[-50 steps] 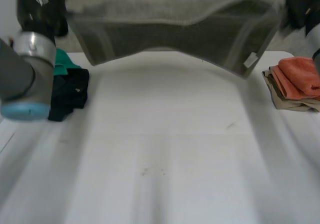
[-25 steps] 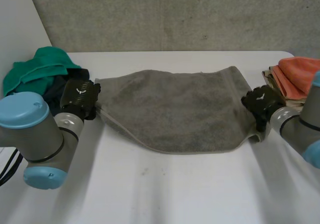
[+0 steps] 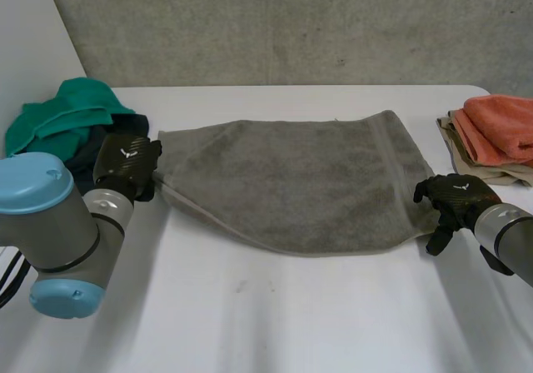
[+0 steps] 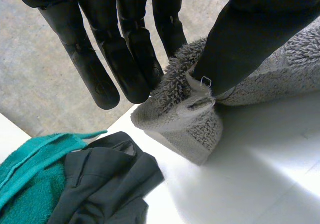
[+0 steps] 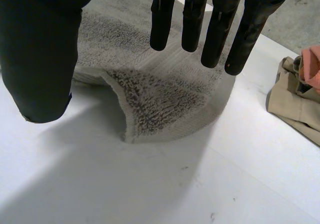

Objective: Fold the laundry.

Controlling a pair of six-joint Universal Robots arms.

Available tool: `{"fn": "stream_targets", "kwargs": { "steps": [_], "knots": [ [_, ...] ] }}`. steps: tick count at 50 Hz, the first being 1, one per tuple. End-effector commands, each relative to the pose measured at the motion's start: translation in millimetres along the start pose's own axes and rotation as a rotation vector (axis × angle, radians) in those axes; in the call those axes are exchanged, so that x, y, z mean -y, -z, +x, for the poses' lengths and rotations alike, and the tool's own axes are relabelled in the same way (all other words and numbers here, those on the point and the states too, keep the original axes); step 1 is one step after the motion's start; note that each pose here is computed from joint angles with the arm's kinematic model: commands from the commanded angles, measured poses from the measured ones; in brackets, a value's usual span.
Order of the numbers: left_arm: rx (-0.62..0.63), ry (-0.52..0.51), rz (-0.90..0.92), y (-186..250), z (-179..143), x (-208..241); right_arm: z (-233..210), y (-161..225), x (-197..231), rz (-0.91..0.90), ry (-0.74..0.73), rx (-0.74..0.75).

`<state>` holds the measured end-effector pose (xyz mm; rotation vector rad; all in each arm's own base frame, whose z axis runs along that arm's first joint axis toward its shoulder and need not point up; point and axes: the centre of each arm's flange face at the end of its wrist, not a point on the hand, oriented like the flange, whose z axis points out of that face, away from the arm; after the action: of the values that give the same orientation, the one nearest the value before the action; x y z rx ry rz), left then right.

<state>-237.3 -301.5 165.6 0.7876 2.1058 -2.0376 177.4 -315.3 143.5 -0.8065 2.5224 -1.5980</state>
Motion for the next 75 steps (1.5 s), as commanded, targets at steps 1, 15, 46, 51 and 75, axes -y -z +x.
{"fn": "stream_targets", "kwargs": {
  "steps": [1,15,46,51,75],
  "knots": [
    [0.014,0.001,-0.001,-2.7,-4.7,-0.6,1.9,-18.5,-7.5,0.033,0.06,-0.019],
    [-0.015,-0.002,-0.062,12.6,-7.4,5.6,11.4,-34.5,-8.4,0.057,0.112,-0.061],
    [-0.134,-0.246,-0.335,40.2,-13.4,-17.0,16.5,18.9,-0.6,-0.217,0.587,-0.017],
    [-0.077,-0.206,-0.237,0.1,-8.0,-11.7,14.4,-17.5,9.7,-0.12,0.568,-0.06],
    [0.072,-0.175,-0.011,-99.6,25.3,-9.7,12.4,-104.7,39.3,0.092,0.588,-0.361]
  ]
}}
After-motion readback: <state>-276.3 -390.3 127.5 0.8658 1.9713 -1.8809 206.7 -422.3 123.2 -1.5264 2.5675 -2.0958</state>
